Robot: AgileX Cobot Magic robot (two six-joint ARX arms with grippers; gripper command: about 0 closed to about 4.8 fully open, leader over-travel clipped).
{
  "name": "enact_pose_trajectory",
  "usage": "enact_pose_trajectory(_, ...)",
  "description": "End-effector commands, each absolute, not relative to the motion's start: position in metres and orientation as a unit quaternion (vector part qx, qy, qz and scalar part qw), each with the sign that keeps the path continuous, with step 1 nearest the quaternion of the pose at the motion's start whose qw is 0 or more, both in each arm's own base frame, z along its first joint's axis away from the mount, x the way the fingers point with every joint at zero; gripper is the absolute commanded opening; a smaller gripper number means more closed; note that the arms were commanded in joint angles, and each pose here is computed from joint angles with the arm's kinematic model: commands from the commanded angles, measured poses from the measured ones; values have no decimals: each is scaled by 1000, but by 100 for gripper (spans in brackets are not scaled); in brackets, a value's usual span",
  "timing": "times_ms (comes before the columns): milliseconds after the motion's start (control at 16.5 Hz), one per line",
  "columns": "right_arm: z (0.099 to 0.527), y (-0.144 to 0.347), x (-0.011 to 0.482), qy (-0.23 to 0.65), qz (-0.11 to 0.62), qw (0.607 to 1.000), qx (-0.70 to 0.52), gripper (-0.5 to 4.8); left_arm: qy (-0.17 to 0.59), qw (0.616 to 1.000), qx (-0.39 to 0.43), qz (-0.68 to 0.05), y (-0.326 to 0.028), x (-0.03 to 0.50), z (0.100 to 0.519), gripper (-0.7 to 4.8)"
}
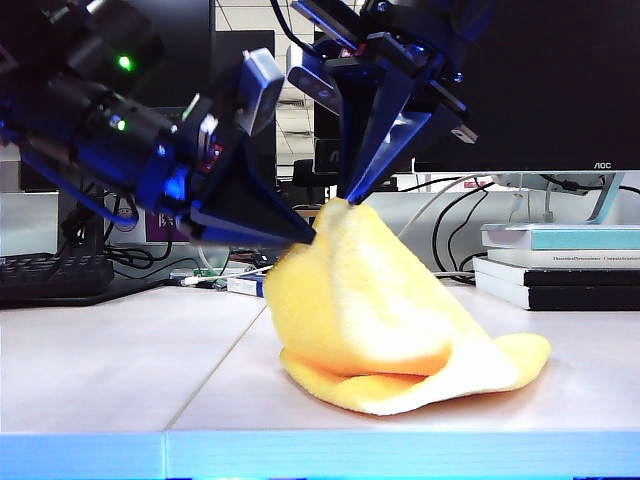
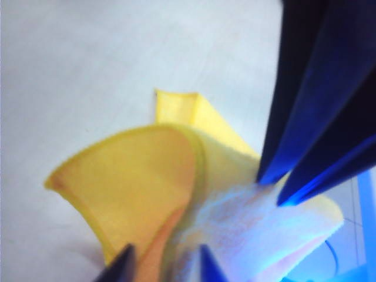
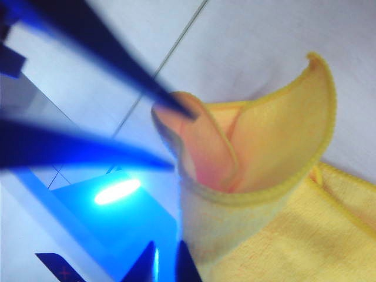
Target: Wipe the table from front to back using the rag.
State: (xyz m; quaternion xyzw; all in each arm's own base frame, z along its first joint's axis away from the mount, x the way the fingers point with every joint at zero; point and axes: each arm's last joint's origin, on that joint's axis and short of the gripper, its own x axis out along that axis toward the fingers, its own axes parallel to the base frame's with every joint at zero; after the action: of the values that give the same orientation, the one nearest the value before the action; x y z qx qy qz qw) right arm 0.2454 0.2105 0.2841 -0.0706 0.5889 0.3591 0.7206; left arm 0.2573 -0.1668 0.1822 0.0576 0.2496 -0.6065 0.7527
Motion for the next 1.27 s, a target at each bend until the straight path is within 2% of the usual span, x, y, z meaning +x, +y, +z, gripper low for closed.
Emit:
enact_pose_trajectory(61, 289, 211, 244, 580, 370, 723, -65, 53, 246, 749, 55, -613, -168, 258, 180, 73)
enact_pose_trajectory(121, 290, 210, 244, 579, 370, 723, -65, 54, 246, 749, 56, -613, -168, 259, 179, 44)
enact_pose_trajectory(182, 291, 209, 244, 577, 370, 725, -64, 69, 244, 749, 56, -613, -169, 260, 178, -8)
enact_pose_trajectory(726, 322, 184, 238, 533, 364, 763, -41, 78, 232, 758, 61, -607, -169, 261, 180, 0)
enact_pose_trajectory(787, 324, 182, 238, 527, 359, 769, -42, 78, 231, 759, 57, -606, -170, 262, 182, 81)
enact_pose_trajectory(847, 325, 180, 239, 523, 358, 772, -40, 78, 233, 762, 47, -602, -170, 263, 183, 213)
enact_pose_trajectory(908, 325, 180, 240, 521, 358, 774, -38, 78, 239, 770, 37, -591, -170, 264, 183, 433)
enact_pose_trajectory(968, 325, 180, 240, 520, 358, 774, -38, 78, 244, 777, 26, -579, -171, 265, 184, 479)
enact_pose_trajectory(1090, 327, 179, 240, 515, 355, 779, -40, 77, 226, 783, 23, -580, -171, 266, 195, 479)
enact_pose_trajectory(1211, 336, 175, 237, 488, 337, 803, -51, 14, 203, 789, 16, -580, -172, 268, 215, 288)
enact_pose_trajectory(1271, 344, 172, 233, 466, 330, 819, -53, -6, 183, 794, 14, -580, -172, 268, 230, 15)
